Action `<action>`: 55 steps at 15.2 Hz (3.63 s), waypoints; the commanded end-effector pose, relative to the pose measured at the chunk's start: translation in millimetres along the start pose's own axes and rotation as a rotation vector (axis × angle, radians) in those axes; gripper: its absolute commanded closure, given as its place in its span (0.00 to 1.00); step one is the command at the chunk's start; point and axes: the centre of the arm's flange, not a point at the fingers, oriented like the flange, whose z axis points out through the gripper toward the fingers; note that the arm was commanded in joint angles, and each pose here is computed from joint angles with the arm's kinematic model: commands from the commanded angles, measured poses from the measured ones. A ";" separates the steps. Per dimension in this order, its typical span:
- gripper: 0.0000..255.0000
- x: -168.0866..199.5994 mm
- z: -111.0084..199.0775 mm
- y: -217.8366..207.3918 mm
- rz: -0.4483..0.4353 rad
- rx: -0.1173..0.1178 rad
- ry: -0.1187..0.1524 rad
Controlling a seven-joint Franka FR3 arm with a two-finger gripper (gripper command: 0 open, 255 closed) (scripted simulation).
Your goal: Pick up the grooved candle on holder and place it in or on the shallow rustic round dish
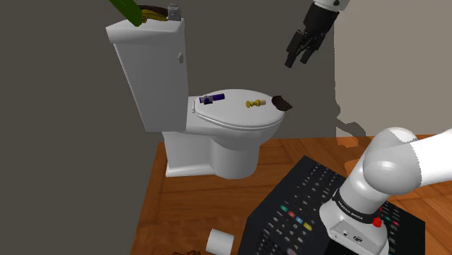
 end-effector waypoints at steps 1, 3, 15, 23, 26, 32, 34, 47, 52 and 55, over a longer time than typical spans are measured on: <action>0.00 0.0 0.0 0.0 0.000 0.000 0.000; 0.00 7.6 19.6 16.0 -0.029 -0.001 -0.002; 0.00 61.9 137.3 106.9 -0.206 -0.007 -0.014; 0.00 105.8 215.8 162.0 -0.324 -0.011 -0.023; 0.00 123.7 245.3 181.4 -0.368 -0.012 -0.026; 0.00 161.8 304.4 217.8 -0.456 -0.015 -0.032; 0.00 175.1 324.2 229.2 -0.486 -0.016 -0.034; 0.00 190.6 388.3 243.7 -0.522 -0.017 -0.036; 0.00 190.6 388.2 243.6 -0.522 -0.017 -0.036; 1.00 190.6 388.2 243.7 -0.522 -0.017 -0.036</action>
